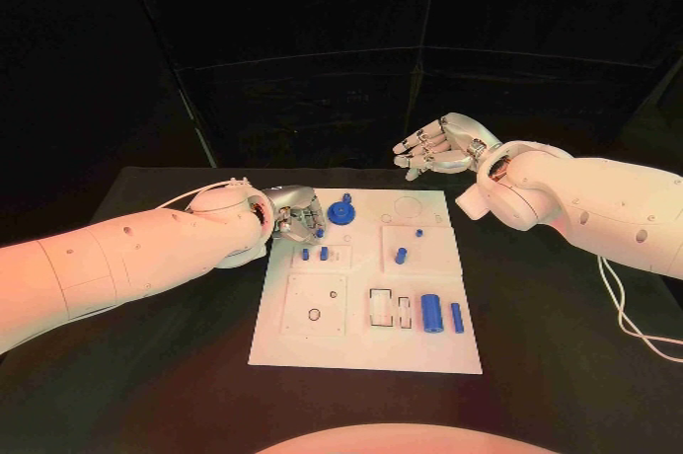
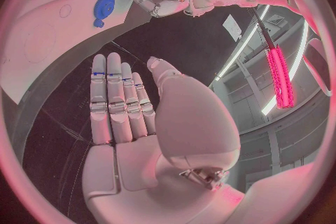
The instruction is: Assemble the parts on the task board
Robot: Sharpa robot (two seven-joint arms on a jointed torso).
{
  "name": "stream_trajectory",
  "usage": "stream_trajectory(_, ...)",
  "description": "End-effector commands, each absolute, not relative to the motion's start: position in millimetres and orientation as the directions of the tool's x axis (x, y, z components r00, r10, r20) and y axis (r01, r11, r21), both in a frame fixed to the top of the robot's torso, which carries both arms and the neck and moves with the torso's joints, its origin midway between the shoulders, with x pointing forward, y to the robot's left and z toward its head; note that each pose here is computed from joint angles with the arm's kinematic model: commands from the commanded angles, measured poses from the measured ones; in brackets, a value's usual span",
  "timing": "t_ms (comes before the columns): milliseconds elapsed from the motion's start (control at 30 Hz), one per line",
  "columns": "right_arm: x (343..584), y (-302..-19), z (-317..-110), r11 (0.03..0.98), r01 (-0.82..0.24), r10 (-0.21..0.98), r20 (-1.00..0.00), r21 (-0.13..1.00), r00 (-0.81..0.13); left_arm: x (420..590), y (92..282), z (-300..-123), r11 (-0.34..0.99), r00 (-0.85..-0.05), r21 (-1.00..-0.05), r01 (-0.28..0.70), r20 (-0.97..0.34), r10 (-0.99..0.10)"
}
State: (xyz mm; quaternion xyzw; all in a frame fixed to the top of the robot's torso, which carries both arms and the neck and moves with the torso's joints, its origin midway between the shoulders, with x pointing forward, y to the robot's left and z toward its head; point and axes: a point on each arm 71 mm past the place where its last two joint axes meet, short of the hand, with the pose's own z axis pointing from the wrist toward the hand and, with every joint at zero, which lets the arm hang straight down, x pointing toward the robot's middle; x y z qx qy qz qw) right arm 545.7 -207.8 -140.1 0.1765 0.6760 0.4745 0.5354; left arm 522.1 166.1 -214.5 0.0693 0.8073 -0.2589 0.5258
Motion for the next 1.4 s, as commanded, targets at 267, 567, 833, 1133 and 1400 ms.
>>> stream_trajectory(267,545,-209,-139,0.519,-0.291,0.717,-0.595,0.804,-0.364,523.1,169.5,-214.5,0.865,-0.437,-0.342,0.368,-0.885,-0.165)
stream_trajectory(567,546,-218,-141,0.579,-0.294,0.673,-0.649,0.761,-0.353,525.3,180.8,-213.1,0.873,-0.411,-0.340,0.350,-0.893,-0.184)
stream_trajectory(833,542,-229,-145,0.731,-0.343,0.502,-0.805,0.590,-0.316,527.0,201.4,-206.1,0.831,-0.387,-0.470,0.299,-0.855,-0.345)
stream_trajectory(1133,520,-235,-155,0.860,-0.402,0.258,-0.947,0.316,-0.191,523.0,221.7,-191.2,0.468,-0.403,-0.869,0.161,-0.491,-0.772)
stream_trajectory(1400,503,-228,-168,0.897,-0.403,0.128,-0.979,0.181,-0.156,515.4,221.3,-181.8,0.080,-0.408,-0.993,0.082,-0.106,-0.907)
